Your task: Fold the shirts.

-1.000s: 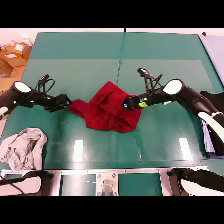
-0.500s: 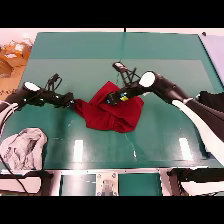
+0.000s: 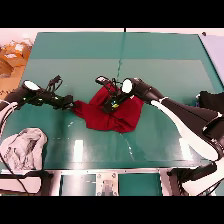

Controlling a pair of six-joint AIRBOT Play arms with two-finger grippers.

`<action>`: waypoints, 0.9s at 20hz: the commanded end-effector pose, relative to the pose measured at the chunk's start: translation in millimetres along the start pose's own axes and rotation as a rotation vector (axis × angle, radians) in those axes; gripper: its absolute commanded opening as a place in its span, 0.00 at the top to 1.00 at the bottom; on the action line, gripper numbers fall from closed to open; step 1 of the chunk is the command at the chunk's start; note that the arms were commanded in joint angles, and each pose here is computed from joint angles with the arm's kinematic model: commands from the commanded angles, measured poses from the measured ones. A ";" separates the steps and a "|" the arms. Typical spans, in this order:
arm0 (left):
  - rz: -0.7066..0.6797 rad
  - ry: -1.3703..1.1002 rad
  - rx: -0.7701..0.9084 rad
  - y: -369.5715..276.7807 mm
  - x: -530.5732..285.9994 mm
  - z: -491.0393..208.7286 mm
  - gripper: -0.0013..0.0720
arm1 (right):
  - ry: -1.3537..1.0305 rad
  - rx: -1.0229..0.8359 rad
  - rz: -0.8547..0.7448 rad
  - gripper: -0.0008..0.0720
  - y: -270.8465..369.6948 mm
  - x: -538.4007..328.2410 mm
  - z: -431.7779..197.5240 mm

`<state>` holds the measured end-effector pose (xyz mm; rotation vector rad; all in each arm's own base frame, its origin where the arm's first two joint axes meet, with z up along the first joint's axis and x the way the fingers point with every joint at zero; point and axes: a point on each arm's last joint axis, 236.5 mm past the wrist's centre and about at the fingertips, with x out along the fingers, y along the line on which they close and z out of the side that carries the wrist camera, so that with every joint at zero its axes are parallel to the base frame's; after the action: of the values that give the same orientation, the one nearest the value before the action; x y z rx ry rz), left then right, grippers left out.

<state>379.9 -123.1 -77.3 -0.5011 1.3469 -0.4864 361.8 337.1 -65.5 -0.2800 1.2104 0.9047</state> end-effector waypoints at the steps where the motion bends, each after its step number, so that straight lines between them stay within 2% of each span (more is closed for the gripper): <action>1: 0.012 0.013 -0.012 1.3 -2.0 -3.3 0.95 | -0.016 -0.003 -0.028 0.97 -2.0 -12.2 15.2; 3: 0.102 0.021 0.009 10.7 -18.5 -3.3 0.95 | -0.036 0.009 -0.076 0.97 -10.7 -47.3 31.2; 6: 0.271 -0.074 0.109 4.4 -85.1 15.9 0.96 | -0.118 0.076 -0.301 0.97 -61.6 -147.4 46.6; 8: 0.306 -0.246 0.186 -35.1 -149.6 38.2 0.95 | -0.259 0.183 -0.457 0.97 -95.2 -239.4 47.2; 10: 0.298 -0.481 0.268 -93.4 -227.5 55.2 0.95 | -0.444 0.311 -0.530 0.97 -107.5 -330.3 37.4; 14: 0.301 -0.926 0.485 -207.7 -389.6 30.6 0.96 | -0.810 0.469 -0.640 0.97 -91.8 -485.8 -4.4; 18: 0.296 -1.226 0.611 -282.6 -500.5 -29.1 0.95 | -1.091 0.457 -0.693 0.97 -32.0 -582.7 -40.8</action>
<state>324.8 -55.1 393.4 -0.0588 0.2925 -0.2547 372.5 56.0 368.4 0.0939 0.4052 0.1234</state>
